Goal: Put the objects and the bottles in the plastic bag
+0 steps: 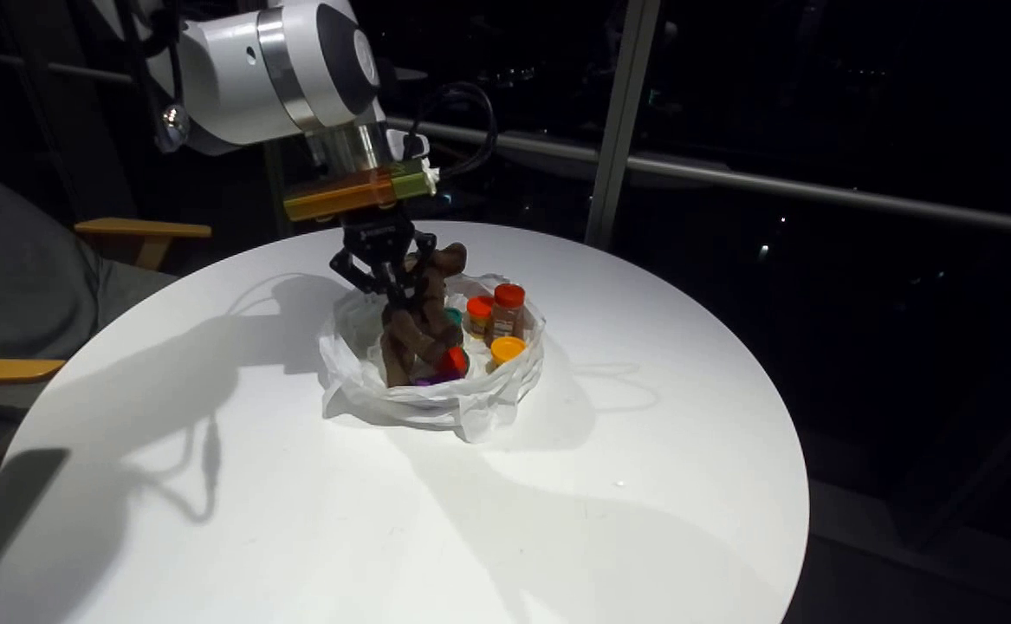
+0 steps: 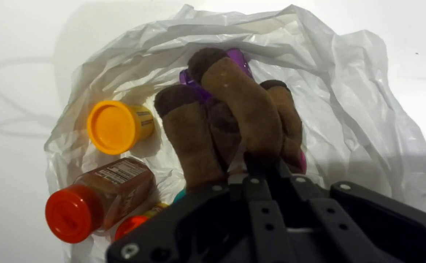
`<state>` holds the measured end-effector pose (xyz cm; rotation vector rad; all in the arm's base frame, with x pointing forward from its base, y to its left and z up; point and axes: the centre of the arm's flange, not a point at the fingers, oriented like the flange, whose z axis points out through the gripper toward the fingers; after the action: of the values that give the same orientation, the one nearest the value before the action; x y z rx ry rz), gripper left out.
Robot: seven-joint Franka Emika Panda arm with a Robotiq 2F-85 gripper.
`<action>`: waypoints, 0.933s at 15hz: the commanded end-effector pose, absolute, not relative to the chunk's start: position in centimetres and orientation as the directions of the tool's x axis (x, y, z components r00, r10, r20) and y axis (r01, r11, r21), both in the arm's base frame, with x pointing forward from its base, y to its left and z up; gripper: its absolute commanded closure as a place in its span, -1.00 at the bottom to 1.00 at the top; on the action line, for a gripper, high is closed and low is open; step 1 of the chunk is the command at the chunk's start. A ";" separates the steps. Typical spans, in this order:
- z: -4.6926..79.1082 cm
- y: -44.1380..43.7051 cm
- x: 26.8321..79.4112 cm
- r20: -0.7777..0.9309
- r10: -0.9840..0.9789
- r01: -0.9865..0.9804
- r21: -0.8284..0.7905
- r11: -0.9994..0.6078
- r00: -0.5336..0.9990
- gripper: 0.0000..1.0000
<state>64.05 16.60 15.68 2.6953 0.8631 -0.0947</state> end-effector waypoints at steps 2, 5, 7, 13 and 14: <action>14.5 16.5 65.0 -0.168 0.570 0.590 0.342 -0.731 0.804 0.80; 13.4 16.6 64.6 -0.196 0.597 0.626 0.328 -0.708 0.778 0.80; 13.0 16.6 64.5 -0.202 0.605 0.635 0.321 -0.702 0.770 0.29; 18.3 16.1 62.9 -0.228 0.638 0.675 0.330 -0.660 0.735 -0.41; 19.7 15.8 62.5 -0.227 0.657 0.693 0.313 -0.650 0.719 -0.57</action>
<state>64.01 16.75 14.81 2.5672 0.9634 -0.1251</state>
